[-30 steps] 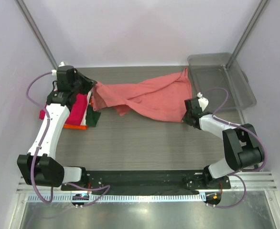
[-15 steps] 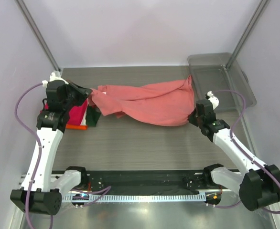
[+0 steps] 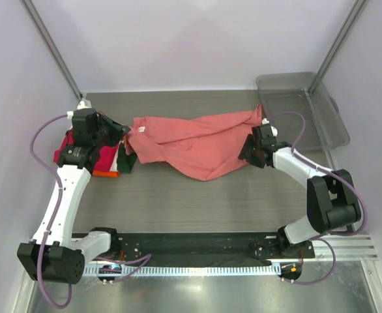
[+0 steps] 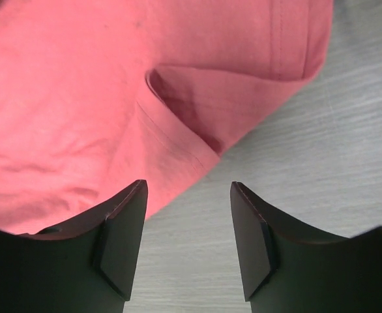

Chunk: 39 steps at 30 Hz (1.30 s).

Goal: Fold and stack the t-shirts
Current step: Flatten the tshirt out

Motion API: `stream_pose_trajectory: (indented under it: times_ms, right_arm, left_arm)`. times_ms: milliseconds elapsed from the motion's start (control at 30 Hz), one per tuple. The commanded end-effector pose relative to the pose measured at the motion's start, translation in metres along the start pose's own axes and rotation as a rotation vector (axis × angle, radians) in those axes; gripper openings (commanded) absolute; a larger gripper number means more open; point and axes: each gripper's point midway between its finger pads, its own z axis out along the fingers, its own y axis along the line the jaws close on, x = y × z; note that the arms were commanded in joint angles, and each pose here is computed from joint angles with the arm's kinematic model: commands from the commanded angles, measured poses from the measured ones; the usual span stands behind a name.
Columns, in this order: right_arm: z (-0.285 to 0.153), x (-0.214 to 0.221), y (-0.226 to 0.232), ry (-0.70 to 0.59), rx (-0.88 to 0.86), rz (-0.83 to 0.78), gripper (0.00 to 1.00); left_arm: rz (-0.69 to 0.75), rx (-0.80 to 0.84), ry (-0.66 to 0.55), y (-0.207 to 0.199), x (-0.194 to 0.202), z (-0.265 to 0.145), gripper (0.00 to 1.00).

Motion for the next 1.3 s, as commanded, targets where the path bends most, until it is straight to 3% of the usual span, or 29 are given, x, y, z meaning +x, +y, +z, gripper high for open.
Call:
stream_pose_trajectory:
  times_ms: [0,100,133,200,500,1000,1067,1133,1167,1267]
  right_arm:
    - [-0.026,-0.015,0.003,-0.102,-0.051,-0.021,0.59]
    - [-0.031,-0.006,-0.013,-0.127,-0.026,-0.035,0.49]
    - [-0.031,-0.002,-0.015,-0.134,-0.034,-0.04,0.4]
    - [-0.027,-0.001,-0.016,-0.131,-0.03,-0.048,0.35]
    - [0.003,-0.013,0.002,-0.103,-0.041,-0.042,0.46]
    - [0.03,-0.011,0.006,-0.086,-0.037,-0.018,0.39]
    - [0.033,-0.01,0.006,-0.08,-0.037,-0.017,0.33]
    - [0.033,-0.009,0.006,-0.078,-0.037,-0.018,0.16]
    - [0.031,-0.01,0.007,-0.081,-0.041,-0.014,0.02]
    - [0.019,-0.019,0.003,-0.121,-0.022,-0.008,0.01]
  left_arm:
    - [0.03,0.024,-0.025,-0.005,-0.008,0.003,0.0]
    - [0.032,0.01,-0.04,-0.003,-0.012,0.006,0.0]
    - [0.031,0.01,-0.04,-0.004,-0.012,0.006,0.0]
    - [0.031,0.012,-0.035,-0.005,-0.012,0.008,0.0]
    - [0.034,0.018,-0.021,-0.005,-0.01,0.01,0.0]
    - [0.046,0.027,-0.012,-0.006,-0.008,0.009,0.0]
    - [0.051,0.025,-0.012,-0.006,-0.008,0.01,0.0]
    - [0.058,0.021,-0.012,-0.005,-0.008,0.01,0.0]
    - [0.06,0.016,-0.009,-0.003,-0.007,0.011,0.0]
    - [0.069,0.007,-0.012,-0.002,-0.009,0.011,0.0]
